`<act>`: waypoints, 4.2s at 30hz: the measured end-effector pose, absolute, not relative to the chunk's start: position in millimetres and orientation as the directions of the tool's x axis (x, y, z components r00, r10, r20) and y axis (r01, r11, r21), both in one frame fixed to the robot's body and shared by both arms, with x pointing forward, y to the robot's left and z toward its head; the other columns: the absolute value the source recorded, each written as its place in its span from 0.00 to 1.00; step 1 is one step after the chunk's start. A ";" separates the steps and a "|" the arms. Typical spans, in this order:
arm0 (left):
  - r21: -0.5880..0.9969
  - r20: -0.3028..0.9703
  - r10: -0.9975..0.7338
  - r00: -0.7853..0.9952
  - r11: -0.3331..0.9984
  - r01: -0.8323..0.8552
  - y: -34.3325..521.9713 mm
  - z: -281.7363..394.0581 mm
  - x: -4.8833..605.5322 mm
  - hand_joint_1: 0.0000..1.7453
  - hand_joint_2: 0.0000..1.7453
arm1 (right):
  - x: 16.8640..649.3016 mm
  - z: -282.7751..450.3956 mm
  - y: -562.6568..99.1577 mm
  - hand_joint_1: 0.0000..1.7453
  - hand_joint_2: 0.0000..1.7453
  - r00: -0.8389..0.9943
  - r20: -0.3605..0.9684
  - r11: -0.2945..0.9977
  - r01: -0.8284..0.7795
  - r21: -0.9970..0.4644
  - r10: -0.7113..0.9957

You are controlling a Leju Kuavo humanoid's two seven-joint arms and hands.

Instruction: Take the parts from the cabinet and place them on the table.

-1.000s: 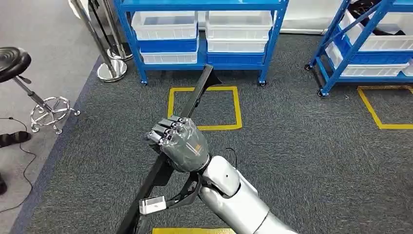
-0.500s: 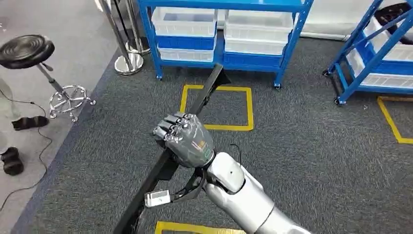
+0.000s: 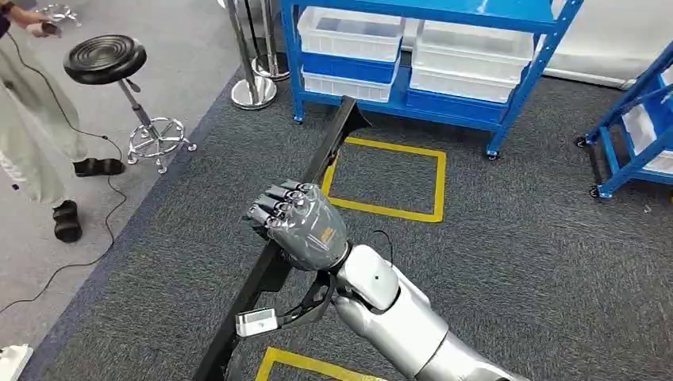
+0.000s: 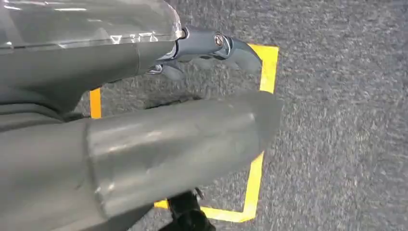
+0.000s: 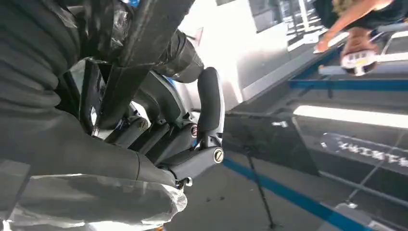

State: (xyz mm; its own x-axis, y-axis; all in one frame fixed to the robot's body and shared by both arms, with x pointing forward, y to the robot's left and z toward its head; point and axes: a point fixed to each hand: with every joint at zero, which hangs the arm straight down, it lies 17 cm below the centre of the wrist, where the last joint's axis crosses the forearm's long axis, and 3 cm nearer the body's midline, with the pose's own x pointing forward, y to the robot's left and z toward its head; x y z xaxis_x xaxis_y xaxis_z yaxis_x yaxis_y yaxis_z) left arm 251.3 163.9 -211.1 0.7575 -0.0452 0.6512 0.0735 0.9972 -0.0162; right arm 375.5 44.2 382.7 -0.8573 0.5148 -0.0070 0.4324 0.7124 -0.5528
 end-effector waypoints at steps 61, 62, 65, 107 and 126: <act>0.021 0.647 -0.090 0.757 0.995 0.100 178.8 -215.7 247.4 0.00 0.00 | 356.1 386.5 28.6 1.00 1.00 -0.857 -0.057 0.716 0.462 -0.524 0.512; 0.023 0.647 -0.096 0.757 0.994 0.106 179.1 -216.1 246.7 0.00 0.00 | 355.2 387.5 28.0 1.00 1.00 -0.860 -0.059 0.719 0.460 -0.520 0.508; 0.028 0.644 -0.100 0.758 0.994 0.107 182.0 -217.3 244.8 0.00 0.00 | 353.4 389.5 28.6 1.00 1.00 -0.863 -0.060 0.725 0.457 -0.515 0.502; 0.045 0.618 -0.122 0.777 0.992 0.120 195.0 -226.1 229.2 0.00 0.00 | 356.0 390.2 10.0 1.00 1.00 -0.844 -0.031 0.729 0.480 -0.488 0.535; 0.055 0.614 -0.132 0.778 0.991 0.124 201.8 -227.4 228.7 0.00 0.00 | 354.9 393.7 9.9 1.00 1.00 -0.843 -0.021 0.735 0.480 -0.479 0.537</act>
State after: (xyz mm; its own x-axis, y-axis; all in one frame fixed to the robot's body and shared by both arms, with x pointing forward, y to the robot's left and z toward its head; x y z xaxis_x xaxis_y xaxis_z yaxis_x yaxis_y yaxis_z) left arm 228.7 201.8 -227.4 0.7780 -0.1316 0.6144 0.1238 0.9908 0.0554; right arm 354.9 9.9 393.7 -0.8432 0.5372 -0.0212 0.4801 0.7347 -0.4793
